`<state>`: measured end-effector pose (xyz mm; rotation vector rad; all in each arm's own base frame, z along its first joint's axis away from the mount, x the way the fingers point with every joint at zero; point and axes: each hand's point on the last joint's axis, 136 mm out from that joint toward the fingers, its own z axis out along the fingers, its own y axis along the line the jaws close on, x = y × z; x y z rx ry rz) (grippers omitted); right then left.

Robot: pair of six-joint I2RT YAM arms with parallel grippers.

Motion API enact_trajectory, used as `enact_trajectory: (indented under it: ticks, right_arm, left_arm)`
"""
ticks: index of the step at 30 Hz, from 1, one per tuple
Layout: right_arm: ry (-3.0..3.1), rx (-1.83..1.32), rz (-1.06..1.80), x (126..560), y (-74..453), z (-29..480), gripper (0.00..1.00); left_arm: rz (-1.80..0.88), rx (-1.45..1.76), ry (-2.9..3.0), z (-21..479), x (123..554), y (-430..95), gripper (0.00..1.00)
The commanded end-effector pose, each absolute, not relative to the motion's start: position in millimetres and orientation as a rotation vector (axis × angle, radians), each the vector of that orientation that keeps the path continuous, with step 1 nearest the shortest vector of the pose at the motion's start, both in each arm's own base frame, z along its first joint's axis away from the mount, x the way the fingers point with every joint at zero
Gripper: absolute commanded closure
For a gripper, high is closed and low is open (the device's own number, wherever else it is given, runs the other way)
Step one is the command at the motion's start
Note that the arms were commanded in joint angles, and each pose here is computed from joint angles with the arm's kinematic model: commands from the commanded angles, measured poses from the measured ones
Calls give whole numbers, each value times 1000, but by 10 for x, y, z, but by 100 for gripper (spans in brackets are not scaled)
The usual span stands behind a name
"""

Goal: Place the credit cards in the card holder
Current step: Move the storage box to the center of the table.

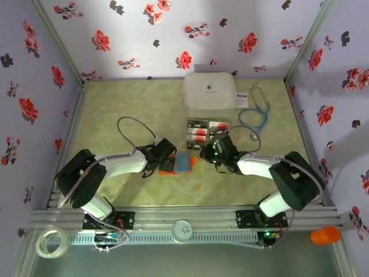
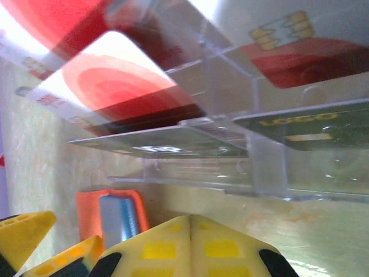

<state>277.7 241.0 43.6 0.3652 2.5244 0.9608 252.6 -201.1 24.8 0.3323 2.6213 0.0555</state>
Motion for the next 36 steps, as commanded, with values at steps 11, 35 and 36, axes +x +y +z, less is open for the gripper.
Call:
enact_trajectory:
  ticks: [11,35,36]
  right_arm:
    - [2549,379,940,3010,2380,239,100]
    - [2491,89,1079,2576,2903,1049,100]
    - [2495,78,1083,2554,2944,1047,100]
  left_arm:
    - [186,413,2660,212,2457,-1875,0]
    - [193,454,2612,368,2557,-1944,0]
    - [192,457,2609,376,2562,-1954,0]
